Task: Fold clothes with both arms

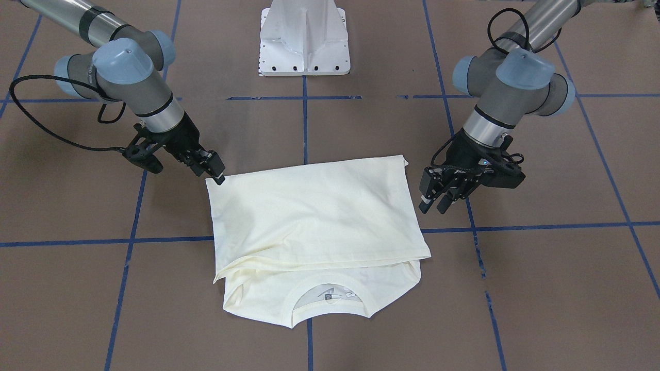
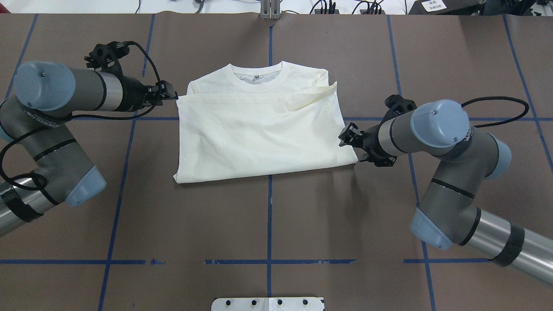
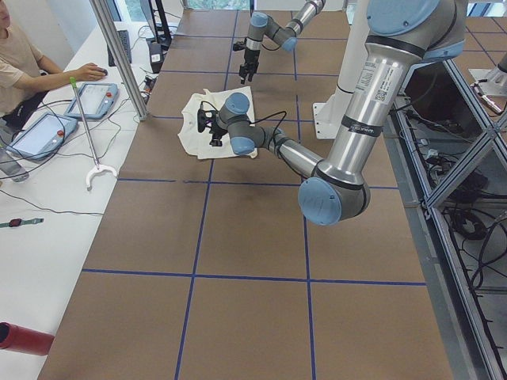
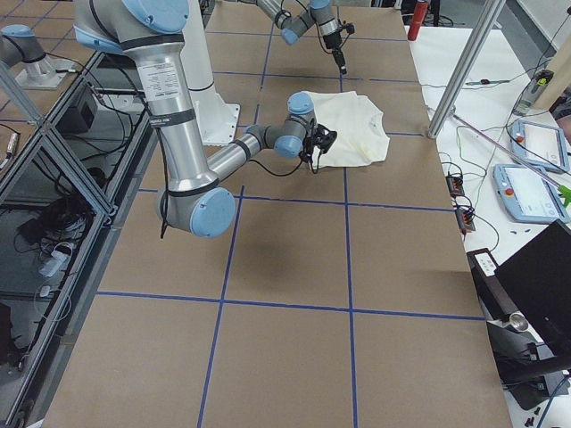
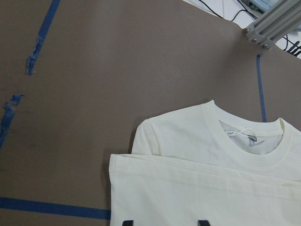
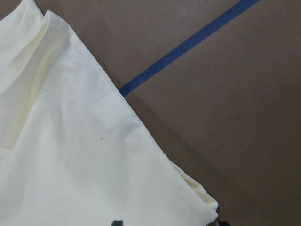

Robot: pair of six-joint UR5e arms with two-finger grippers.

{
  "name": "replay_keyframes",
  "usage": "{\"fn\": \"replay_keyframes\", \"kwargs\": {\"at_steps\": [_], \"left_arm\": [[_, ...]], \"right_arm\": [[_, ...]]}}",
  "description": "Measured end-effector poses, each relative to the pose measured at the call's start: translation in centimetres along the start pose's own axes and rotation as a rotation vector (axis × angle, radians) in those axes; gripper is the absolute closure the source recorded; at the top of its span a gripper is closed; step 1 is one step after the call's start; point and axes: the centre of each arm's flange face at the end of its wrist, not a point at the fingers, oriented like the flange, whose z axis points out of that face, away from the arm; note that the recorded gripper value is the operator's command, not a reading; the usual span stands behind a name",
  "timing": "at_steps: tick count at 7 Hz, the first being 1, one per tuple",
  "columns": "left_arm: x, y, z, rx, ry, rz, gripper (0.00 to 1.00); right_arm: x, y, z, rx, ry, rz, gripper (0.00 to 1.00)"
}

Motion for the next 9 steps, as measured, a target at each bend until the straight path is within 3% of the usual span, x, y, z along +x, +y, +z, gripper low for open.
{"fn": "replay_keyframes", "kwargs": {"at_steps": [2,3,4,5,9], "left_arm": [[-0.1,-0.1,0.0,0.006,-0.002,0.001,0.45],[-0.1,-0.1,0.0,0.008,-0.003,0.001,0.45],[-0.2,-0.2,0.0,0.009,-0.004,0.001,0.45],[-0.2,-0.2,-0.1,0.010,-0.004,0.001,0.45],[-0.1,-0.2,-0.1,0.010,-0.003,0.000,0.45]], "right_arm": [[0.8,1.3,1.6,0.021,0.019,-0.007,0.32],[1.0,1.2,2.2,0.036,0.027,-0.007,0.43],[1.1,1.0,2.6,0.051,0.031,-0.007,0.79],[1.2,0.7,2.9,0.064,0.035,-0.006,1.00],[1.3,0.6,2.6,0.072,0.030,-0.006,1.00]]}}
